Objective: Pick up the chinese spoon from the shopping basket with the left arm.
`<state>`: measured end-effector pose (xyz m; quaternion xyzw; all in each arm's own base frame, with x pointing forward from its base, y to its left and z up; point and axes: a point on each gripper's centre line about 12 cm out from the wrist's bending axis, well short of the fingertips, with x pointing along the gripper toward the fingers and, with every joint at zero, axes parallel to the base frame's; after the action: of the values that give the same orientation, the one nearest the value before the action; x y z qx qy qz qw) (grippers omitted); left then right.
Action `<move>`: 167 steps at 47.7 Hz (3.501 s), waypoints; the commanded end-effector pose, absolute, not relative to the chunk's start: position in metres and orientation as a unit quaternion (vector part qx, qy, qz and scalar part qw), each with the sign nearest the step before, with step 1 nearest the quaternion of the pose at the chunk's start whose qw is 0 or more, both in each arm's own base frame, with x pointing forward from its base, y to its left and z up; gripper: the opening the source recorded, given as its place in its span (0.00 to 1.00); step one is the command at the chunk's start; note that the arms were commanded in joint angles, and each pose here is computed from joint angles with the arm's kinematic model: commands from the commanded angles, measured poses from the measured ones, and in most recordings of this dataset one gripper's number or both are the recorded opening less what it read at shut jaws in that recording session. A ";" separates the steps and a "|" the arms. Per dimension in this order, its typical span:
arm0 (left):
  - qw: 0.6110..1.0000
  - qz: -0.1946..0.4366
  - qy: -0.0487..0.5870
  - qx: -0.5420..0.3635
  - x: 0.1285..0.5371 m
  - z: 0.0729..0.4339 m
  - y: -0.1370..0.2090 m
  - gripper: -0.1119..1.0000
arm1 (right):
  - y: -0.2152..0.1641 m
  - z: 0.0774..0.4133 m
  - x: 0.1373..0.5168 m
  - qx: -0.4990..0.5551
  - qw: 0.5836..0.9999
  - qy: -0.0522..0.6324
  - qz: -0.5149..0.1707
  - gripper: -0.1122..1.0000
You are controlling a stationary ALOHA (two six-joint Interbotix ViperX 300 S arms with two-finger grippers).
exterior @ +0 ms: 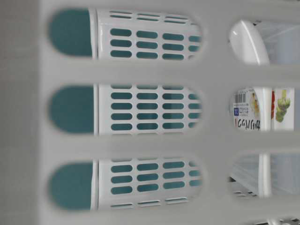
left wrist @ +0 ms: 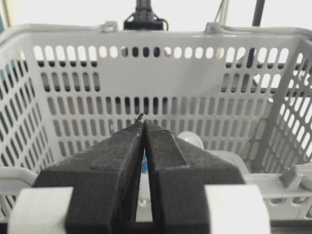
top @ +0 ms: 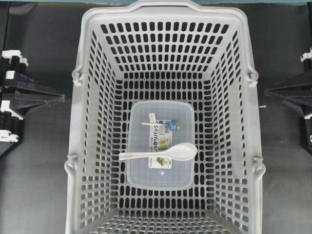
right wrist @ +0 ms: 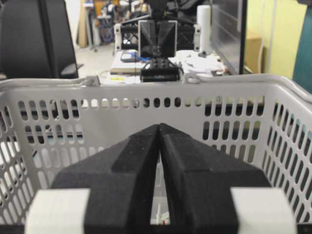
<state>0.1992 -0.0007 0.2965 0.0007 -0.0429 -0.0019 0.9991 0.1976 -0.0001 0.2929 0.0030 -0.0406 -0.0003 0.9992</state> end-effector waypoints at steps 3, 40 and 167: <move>1.000 -0.005 -0.011 0.000 0.203 0.300 -0.001 0.14 | 0.000 0.291 0.199 0.017 0.999 -0.038 0.000 0.13; 0.971 -0.042 0.234 -0.005 0.288 0.366 -0.032 0.11 | -0.001 0.283 0.200 0.052 0.999 -0.002 -0.003 0.23; 0.887 -0.035 0.460 -0.002 0.430 0.368 -0.073 0.21 | -0.002 0.280 0.195 0.050 0.999 -0.006 -0.005 0.67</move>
<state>0.4358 -0.0720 0.3312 -0.0020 0.4908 -0.0298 0.8708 0.1945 -0.0015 0.2762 0.0481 -0.0010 -0.0044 0.9988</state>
